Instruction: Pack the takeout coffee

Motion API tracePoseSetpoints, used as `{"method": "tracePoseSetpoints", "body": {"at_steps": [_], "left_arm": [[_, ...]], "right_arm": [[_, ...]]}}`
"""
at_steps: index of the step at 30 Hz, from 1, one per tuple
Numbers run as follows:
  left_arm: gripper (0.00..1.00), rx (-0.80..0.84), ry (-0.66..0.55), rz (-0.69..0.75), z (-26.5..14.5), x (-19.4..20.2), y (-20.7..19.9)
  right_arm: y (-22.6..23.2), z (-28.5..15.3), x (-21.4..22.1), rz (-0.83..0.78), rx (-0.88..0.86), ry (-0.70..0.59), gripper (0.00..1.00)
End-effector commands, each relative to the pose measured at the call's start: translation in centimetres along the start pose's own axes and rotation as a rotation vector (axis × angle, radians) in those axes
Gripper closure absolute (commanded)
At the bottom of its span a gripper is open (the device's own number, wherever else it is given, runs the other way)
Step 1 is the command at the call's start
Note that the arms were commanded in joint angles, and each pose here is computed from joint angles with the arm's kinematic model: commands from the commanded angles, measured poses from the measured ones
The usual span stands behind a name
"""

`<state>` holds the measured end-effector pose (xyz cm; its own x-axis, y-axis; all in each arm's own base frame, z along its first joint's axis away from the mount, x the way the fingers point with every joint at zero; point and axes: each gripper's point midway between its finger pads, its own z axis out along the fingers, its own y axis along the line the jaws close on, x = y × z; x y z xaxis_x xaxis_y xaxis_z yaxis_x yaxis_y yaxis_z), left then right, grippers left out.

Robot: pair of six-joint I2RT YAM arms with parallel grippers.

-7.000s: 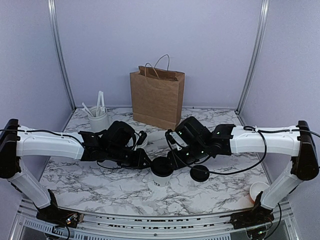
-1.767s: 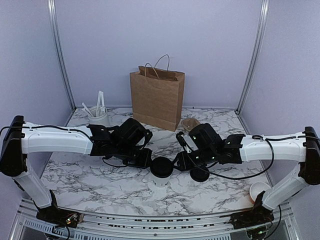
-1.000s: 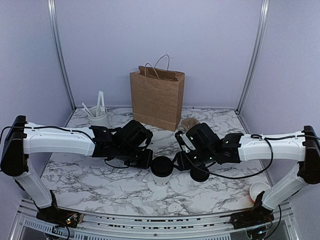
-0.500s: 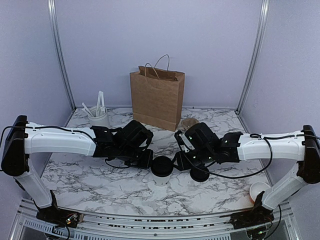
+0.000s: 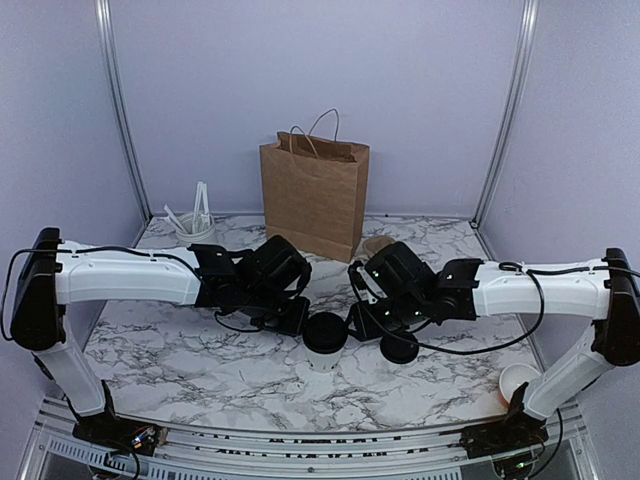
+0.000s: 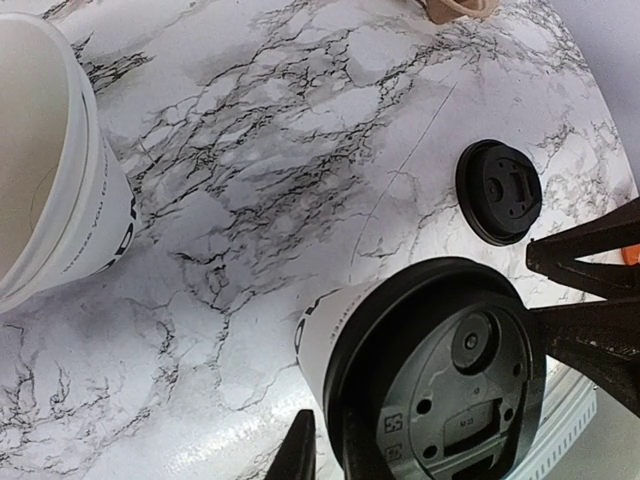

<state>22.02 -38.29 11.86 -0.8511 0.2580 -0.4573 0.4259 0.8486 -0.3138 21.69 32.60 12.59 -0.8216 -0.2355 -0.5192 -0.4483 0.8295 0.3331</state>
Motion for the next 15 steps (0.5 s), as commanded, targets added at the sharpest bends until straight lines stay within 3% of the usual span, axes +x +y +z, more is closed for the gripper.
{"method": "tracePoseSetpoints", "body": {"at_steps": [1, 15], "left_arm": [[0.89, -0.106, 0.178, 0.06, 1.7, 4.3, 2.5], [0.86, -0.057, 0.1, 0.08, 0.2, 0.6, 0.4]], "right_arm": [[1.1, -0.1, 0.6, -0.018, -0.006, 0.037, 0.67], [0.9, -1.4, -1.3, 0.022, 0.029, -0.03, 0.65]]}}
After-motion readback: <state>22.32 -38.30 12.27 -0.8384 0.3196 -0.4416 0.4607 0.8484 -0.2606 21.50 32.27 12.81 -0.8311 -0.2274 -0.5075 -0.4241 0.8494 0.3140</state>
